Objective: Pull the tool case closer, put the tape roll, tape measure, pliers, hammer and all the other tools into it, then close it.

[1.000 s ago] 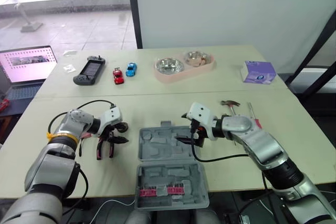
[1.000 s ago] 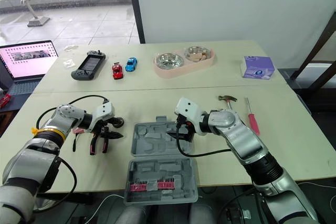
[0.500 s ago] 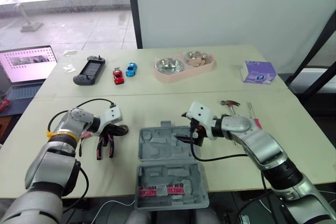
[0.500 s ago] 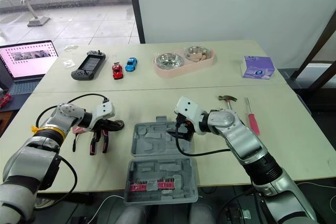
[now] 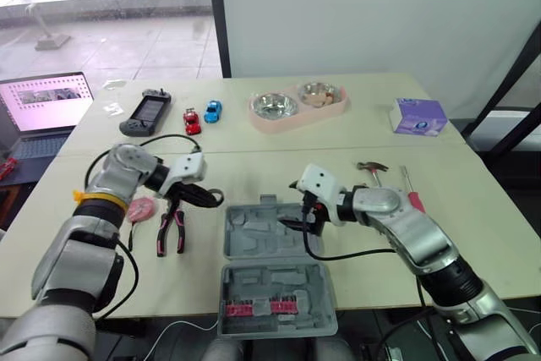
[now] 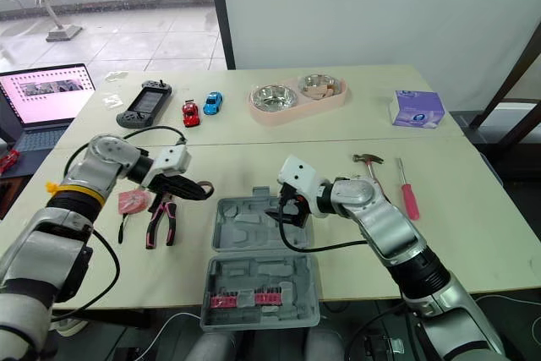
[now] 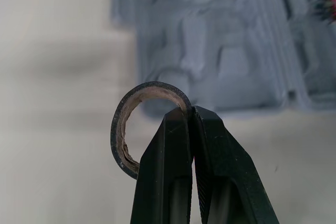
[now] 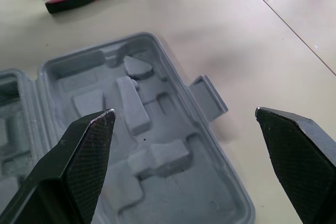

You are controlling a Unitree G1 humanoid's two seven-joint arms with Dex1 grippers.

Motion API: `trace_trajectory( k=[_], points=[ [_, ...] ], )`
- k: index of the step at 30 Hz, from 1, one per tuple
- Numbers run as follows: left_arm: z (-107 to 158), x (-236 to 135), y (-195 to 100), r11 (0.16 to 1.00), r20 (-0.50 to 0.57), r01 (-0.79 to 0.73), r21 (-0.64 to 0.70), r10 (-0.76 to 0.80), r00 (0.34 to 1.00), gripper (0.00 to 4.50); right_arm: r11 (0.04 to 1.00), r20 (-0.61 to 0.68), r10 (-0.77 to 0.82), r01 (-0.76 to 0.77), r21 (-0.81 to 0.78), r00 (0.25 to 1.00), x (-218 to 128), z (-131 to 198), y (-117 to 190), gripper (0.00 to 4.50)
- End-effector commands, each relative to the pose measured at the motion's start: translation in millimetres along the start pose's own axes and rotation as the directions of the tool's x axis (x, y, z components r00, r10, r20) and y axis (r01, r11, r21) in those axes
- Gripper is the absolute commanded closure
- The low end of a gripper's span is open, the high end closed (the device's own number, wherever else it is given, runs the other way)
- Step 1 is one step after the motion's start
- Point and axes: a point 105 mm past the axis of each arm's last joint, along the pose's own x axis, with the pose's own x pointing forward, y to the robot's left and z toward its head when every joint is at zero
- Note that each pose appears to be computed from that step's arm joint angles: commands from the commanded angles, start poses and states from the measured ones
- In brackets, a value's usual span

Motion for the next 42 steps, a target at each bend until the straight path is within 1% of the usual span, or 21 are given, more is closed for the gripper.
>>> trace_trajectory(
  k=[1,6,15,20,26,34,37,38,39,40,41,42],
  points=[
    [9,8,-2,0.999,0.004,0.036,0.039,-0.037,0.999,4.45,1.0,0.039,0.011,-0.01,-0.028,0.999,-1,12,6,0.0],
    [2,21,-6,0.995,-0.043,0.082,0.063,-0.08,0.996,4.45,1.0,0.033,0.004,-0.003,-0.028,0.999,-3,11,5,0.0],
    [-5,40,-2,0.995,-0.076,0.067,0.08,-0.061,0.995,4.45,1.0,0.041,0.003,-0.002,-0.019,0.999,-4,12,7,0.0],
    [-13,39,1,0.995,-0.12,0.051,0.087,-0.04,0.992,4.45,1.0,0.045,0.001,-0.001,-0.017,0.999,-6,14,6,0.0],
    [-15,39,2,0.995,-0.132,0.047,0.089,-0.035,0.991,4.45,1.0,0.049,-0.002,0.002,-0.011,0.999,-7,14,6,0.0],
    [-8,41,5,0.995,-0.101,0.034,0.098,-0.024,0.995,4.45,1.0,0.045,-0.011,0.011,-0.009,0.999,-7,14,4,0.0],
    [-5,41,7,0.994,-0.093,0.023,0.103,-0.013,0.996,3.42,1.0,0.044,-0.012,0.013,-0.009,0.999,-7,13,4,0.0],
    [-4,40,8,0.994,-0.09,0.016,0.109,-0.006,0.996,2.94,1.0,0.044,-0.012,0.012,-0.009,0.999,-7,13,4,0.0],
    [-3,40,9,0.993,-0.088,0.012,0.114,-0.002,0.996,2.56,1.0,0.044,-0.012,0.012,-0.009,0.999,-7,13,4,0.0],
    [-1,38,9,0.993,-0.084,0.011,0.115,-0.001,0.996,2.01,1.0,0.045,-0.012,0.012,-0.009,0.999,-7,13,4,0.0],
    [2,37,10,0.993,-0.077,0.012,0.116,-0.004,0.997,1.57,1.0,0.046,-0.012,0.012,-0.008,0.999,-7,14,4,0.0],
    [4,36,10,0.993,-0.072,0.014,0.116,-0.006,0.997,1.57,1.0,0.048,-0.012,0.012,-0.007,0.999,-7,14,4,0.0]
  ],
)
